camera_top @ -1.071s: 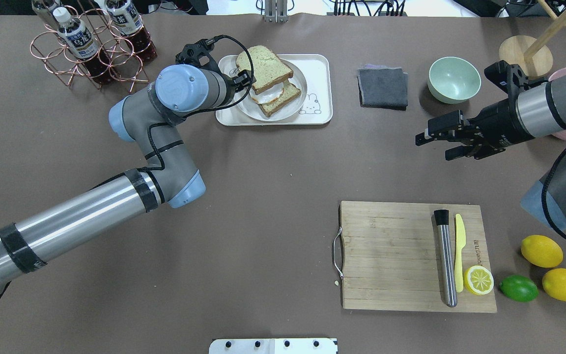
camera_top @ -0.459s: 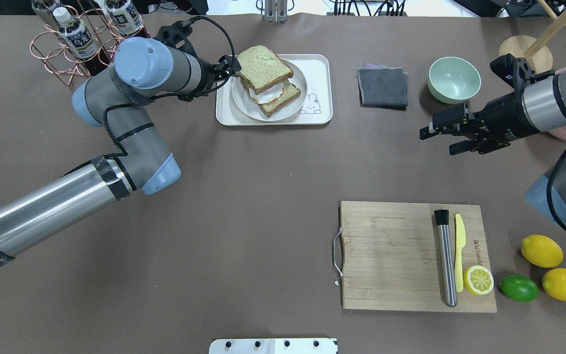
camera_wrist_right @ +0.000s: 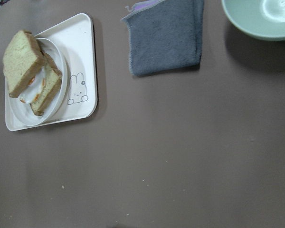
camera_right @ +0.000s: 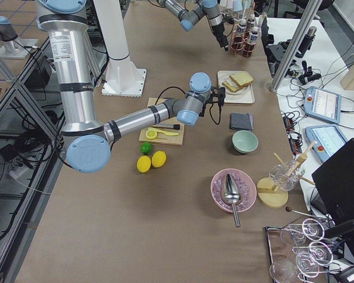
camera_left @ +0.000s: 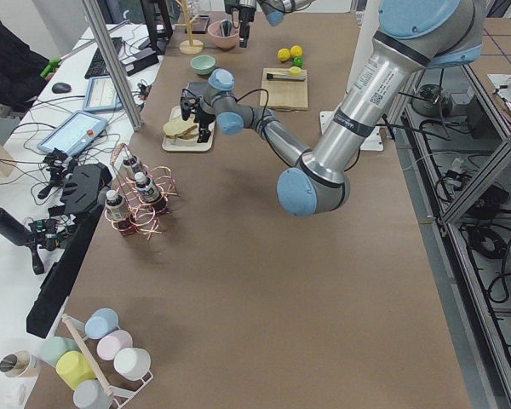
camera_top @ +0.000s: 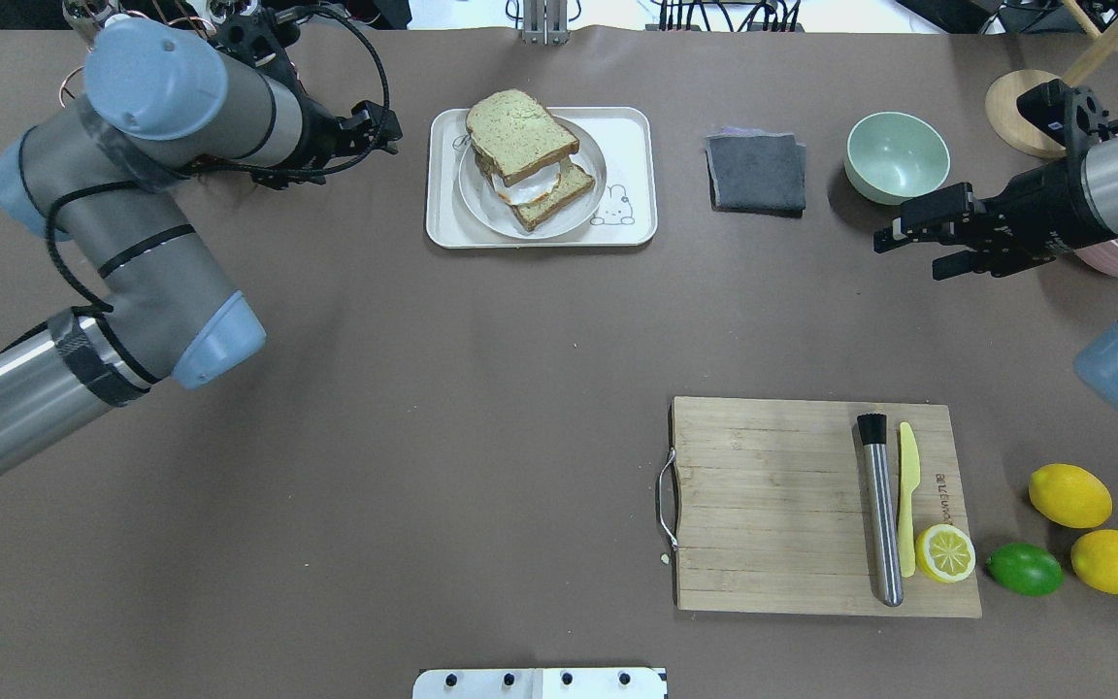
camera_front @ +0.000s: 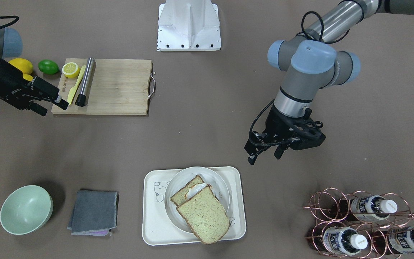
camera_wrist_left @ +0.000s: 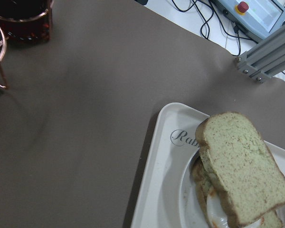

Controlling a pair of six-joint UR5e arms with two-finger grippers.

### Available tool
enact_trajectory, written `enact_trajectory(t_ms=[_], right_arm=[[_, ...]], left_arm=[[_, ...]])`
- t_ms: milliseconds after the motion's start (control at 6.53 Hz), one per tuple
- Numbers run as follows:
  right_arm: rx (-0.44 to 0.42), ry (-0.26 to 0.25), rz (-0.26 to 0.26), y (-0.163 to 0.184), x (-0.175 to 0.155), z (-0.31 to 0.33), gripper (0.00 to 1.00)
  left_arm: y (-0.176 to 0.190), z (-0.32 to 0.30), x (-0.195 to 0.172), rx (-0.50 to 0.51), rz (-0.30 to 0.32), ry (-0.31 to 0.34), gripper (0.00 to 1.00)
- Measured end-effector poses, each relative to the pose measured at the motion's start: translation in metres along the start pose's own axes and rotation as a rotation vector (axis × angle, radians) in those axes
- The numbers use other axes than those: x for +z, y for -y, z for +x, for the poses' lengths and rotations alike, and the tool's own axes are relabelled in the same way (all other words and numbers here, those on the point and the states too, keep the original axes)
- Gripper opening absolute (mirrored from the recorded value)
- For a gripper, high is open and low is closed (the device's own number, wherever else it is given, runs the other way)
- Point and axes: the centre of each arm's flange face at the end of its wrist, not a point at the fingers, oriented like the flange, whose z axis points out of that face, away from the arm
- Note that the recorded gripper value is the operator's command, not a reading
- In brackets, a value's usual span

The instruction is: Make sandwich and place on tray

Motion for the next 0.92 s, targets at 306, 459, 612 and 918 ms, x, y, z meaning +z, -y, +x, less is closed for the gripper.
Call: enact_trajectory(t_ms=[306, 459, 612, 918], right_arm=[[-0.040, -0.097, -0.002, 0.014, -0.011, 0.032, 0.99], [-0.082, -0.157, -0.004, 0.021, -0.025, 0.063, 0.99], [-0.130, -0.227, -0.012, 0.027, -0.046, 0.102, 0.99], [-0.211, -0.376, -0.042, 0.037, -0.099, 0.175, 0.99]], left_arm=[[0.023, -0.076, -0.053, 0.130, -0.009, 0.073, 0.97], [0.046, -0.133, -0.080, 0.193, -0.044, 0.093, 0.97], [0.069, -0.195, -0.109, 0.262, -0.083, 0.102, 0.97], [0.098, -0.311, -0.158, 0.375, -0.142, 0.112, 0.97]])
